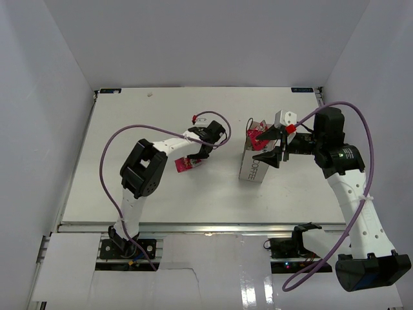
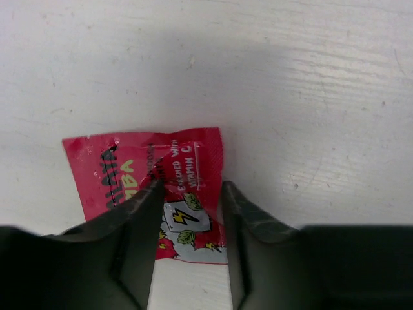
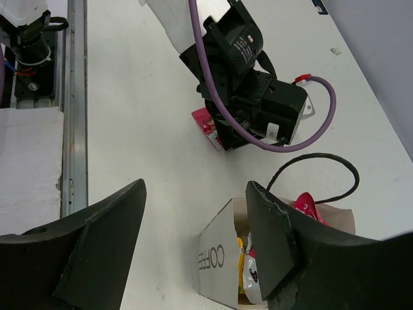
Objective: Place the snacks into the paper bag
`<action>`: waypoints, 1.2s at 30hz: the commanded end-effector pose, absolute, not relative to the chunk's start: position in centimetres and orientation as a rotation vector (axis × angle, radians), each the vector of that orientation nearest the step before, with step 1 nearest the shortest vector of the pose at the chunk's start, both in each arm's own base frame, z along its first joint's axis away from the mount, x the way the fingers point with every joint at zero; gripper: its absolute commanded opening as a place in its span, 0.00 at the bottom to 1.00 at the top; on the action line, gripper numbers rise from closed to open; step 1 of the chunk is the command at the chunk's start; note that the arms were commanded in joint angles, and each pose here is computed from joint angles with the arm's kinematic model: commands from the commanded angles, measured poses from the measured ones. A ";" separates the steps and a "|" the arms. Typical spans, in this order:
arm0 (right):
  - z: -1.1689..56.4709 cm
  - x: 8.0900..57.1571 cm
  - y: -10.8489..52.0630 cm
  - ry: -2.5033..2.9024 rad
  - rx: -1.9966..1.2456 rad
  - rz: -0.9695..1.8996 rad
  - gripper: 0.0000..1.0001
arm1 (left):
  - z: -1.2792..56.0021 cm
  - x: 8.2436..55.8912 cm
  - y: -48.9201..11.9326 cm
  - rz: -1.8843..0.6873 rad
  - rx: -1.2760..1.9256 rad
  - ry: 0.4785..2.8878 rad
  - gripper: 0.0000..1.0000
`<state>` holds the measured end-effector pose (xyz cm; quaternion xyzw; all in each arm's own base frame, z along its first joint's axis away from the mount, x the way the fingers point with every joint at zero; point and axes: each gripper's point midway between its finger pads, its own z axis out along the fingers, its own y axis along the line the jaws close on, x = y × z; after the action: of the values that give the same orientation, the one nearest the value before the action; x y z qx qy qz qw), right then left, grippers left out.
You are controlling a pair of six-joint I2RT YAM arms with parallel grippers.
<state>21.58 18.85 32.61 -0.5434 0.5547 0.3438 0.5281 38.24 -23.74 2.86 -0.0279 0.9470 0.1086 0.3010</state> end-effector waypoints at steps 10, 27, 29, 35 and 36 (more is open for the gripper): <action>33.7 21.1 18.8 1.279 -1.293 0.819 0.70 | 2.0 34.9 -23.7 0.201 -0.087 2.620 0.08; 31.4 17.3 19.8 1.085 -1.542 0.849 0.79 | 16.7 25.9 -30.6 -0.929 0.442 2.346 0.00; 30.8 17.1 20.3 1.065 -1.587 0.834 0.79 | 18.2 24.6 -30.5 -1.012 0.481 2.299 0.00; 30.9 17.8 20.9 1.060 -1.604 0.825 0.79 | 22.2 22.5 -30.6 -1.147 0.549 2.180 0.00; 31.3 18.0 20.9 1.060 -1.596 0.811 0.79 | 23.8 22.4 -30.6 -1.169 0.556 2.131 0.00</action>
<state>17.54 20.77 29.48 -0.6538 0.4576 0.3563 0.4860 23.61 -29.96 19.53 0.1779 0.8554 -0.3890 0.2922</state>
